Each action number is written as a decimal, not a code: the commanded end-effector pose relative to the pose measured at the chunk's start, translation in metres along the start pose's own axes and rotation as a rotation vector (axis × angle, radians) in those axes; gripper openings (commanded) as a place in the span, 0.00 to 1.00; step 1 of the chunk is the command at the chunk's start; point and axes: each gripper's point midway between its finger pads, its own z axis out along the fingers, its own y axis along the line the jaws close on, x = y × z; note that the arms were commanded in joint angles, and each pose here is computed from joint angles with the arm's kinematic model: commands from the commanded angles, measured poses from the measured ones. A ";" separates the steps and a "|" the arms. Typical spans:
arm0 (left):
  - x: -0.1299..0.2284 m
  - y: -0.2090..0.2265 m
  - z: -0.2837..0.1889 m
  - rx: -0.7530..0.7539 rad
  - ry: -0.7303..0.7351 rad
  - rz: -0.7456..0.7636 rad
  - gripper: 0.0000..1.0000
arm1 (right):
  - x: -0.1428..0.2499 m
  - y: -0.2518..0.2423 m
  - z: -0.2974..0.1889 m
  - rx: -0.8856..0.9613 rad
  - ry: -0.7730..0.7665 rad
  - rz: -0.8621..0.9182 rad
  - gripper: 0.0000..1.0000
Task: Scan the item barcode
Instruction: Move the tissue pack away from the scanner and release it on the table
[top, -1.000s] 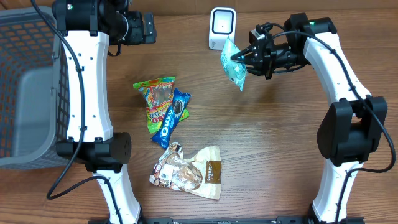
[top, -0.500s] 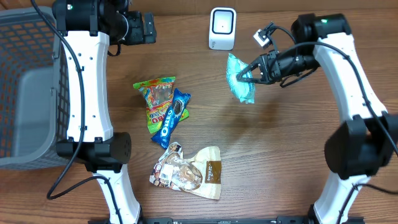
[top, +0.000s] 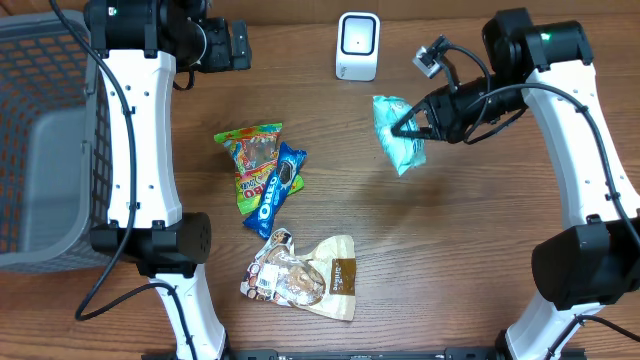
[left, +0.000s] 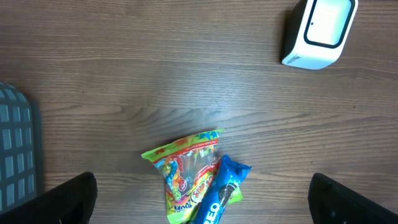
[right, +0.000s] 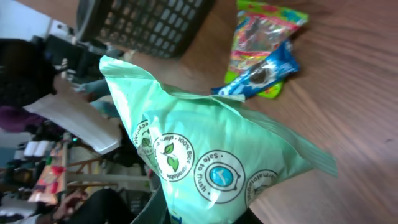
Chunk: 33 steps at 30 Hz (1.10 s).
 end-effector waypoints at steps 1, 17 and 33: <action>-0.001 0.003 0.003 -0.006 0.004 -0.010 1.00 | 0.000 -0.022 0.006 0.137 0.026 0.159 0.04; -0.001 0.003 0.003 -0.006 0.003 -0.009 1.00 | 0.033 -0.125 0.006 1.347 -0.057 0.609 0.04; -0.001 0.003 0.003 -0.006 0.003 -0.010 1.00 | 0.041 -0.145 0.071 1.580 -0.033 0.306 0.84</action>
